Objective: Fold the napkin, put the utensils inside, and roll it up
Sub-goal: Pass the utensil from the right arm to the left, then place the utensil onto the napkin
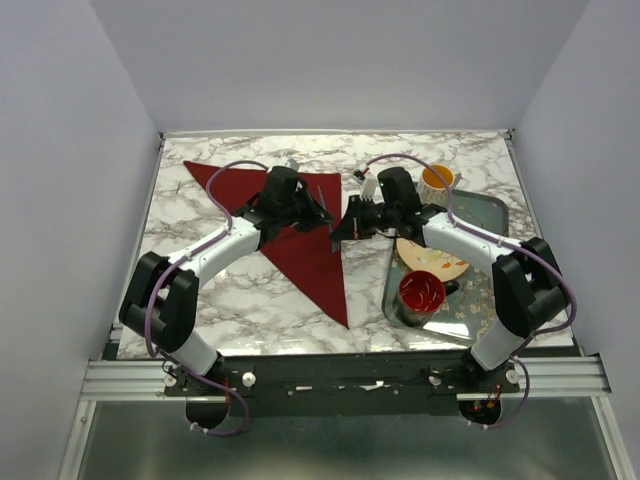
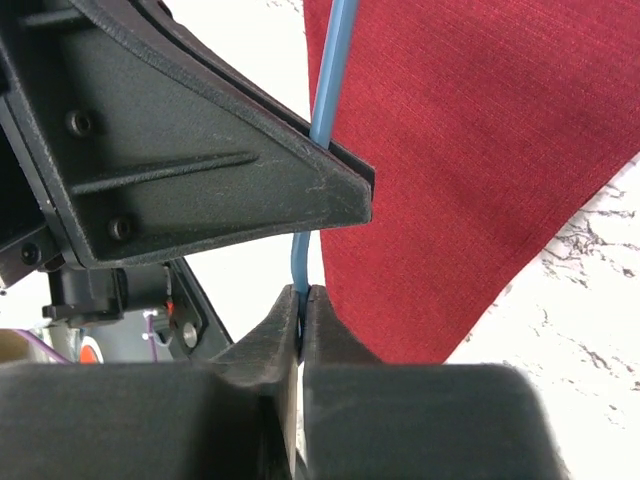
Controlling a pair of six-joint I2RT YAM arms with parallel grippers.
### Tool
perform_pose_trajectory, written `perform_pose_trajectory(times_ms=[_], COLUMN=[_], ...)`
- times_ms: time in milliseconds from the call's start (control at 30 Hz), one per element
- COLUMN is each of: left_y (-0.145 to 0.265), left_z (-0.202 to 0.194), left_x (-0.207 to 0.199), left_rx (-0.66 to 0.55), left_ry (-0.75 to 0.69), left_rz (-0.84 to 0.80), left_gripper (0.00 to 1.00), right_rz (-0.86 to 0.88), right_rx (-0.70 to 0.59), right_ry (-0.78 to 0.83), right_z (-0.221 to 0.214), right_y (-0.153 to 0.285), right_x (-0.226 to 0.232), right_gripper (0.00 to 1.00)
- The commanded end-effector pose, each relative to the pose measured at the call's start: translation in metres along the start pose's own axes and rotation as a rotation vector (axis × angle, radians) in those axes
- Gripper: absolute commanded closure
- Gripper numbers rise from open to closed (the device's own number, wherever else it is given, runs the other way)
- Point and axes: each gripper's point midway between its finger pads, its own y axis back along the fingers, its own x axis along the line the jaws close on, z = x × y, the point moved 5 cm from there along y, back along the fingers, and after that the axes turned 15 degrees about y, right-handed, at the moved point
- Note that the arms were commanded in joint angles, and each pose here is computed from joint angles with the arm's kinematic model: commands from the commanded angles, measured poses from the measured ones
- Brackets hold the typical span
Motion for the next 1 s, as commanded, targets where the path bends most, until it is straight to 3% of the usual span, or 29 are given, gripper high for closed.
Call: perform_pose_trajectory(times_ms=[0, 67, 233, 467, 633, 967], left_y=[0.011, 0.016, 0.035, 0.046, 0.048, 0.015], left_z=[0.008, 0.011, 0.036, 0.07, 0.096, 0.115], left_x=[0.003, 0.006, 0.03, 0.098, 0.126, 0.152], left_rx=[-0.059, -0.085, -0.197, -0.283, -0.402, -0.392], left_ry=[-0.053, -0.06, 0.005, 0.226, 0.245, 0.272], left_rz=[0.079, 0.123, 0.305, 0.527, 0.647, 0.755], left_gripper=[1.0, 1.0, 1.0, 1.0, 1.0, 1.0], right_rz=[0.008, -0.036, -0.167, -0.247, -0.236, -0.241], right_rx=[-0.007, -0.01, -0.012, -0.006, 0.005, 0.019], right_ry=[0.003, 0.008, 0.034, 0.051, 0.047, 0.063], right_z=[0.004, 0.007, 0.011, 0.008, 0.003, -0.002], right_y=[-0.003, 0.001, 0.018, 0.033, 0.034, 0.033], right_x=[0.002, 0.0, -0.007, -0.015, -0.015, -0.018], right_gripper=[0.8, 0.63, 0.43, 0.41, 0.42, 0.42])
